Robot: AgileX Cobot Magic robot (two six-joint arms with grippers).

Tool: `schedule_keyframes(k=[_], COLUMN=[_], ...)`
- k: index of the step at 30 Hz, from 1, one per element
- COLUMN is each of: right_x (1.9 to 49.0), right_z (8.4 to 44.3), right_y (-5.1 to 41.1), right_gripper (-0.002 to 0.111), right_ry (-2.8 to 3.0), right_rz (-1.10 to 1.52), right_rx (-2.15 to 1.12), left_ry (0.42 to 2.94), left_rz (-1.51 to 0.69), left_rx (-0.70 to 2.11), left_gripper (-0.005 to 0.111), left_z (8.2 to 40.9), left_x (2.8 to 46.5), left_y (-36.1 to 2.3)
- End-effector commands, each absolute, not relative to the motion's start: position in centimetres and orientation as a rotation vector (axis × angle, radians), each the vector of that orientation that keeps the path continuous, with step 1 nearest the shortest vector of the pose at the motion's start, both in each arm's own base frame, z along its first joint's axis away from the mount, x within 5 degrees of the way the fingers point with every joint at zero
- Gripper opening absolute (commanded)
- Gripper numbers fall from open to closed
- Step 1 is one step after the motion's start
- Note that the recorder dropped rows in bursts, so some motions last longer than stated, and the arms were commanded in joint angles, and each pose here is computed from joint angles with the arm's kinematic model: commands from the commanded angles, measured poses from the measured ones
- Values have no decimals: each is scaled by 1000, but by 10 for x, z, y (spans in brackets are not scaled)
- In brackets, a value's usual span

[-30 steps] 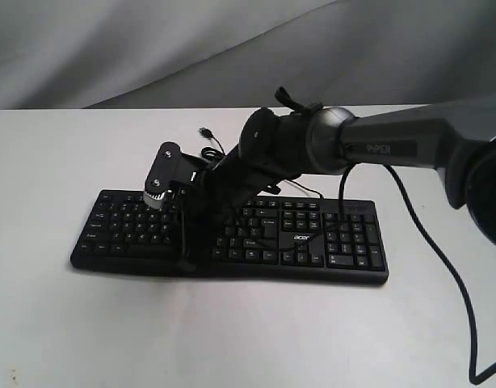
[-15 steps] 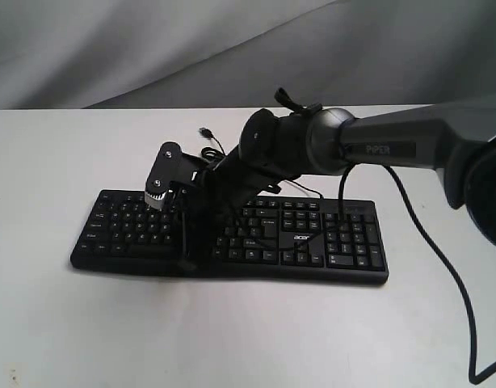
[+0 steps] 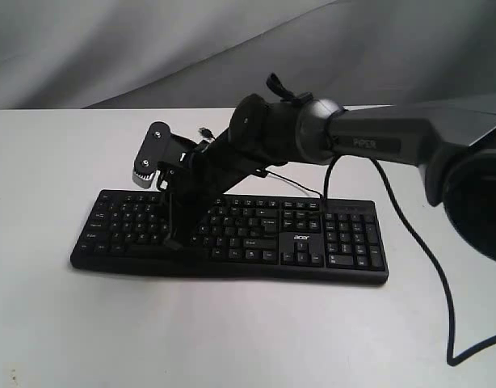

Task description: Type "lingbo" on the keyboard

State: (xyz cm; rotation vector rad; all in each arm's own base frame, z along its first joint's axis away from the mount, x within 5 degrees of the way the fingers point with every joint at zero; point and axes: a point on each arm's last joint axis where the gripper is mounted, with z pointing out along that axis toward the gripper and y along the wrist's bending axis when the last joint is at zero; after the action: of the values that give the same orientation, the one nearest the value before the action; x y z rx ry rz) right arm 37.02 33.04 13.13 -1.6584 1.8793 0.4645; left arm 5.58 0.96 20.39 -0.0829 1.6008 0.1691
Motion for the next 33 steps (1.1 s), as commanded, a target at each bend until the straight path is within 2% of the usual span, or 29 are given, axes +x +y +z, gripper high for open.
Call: schedule_keyframes(k=[1,25,33], right_x=[372,372,372], right_z=[122,122,112], right_y=[335,338,339], right_gripper=[0,0,0], right_ry=[1894,1880,1887], right_rz=[491,507,527], right_rx=[-1666,-1653,-1651], left_ry=[1592,1592,1592], left_rz=[162,162,162], left_rx=[-78,-78,-78], left_gripper=[1,1,1], left_z=[203,203,203], left_x=[56,56,56], left_y=[9,9,9])
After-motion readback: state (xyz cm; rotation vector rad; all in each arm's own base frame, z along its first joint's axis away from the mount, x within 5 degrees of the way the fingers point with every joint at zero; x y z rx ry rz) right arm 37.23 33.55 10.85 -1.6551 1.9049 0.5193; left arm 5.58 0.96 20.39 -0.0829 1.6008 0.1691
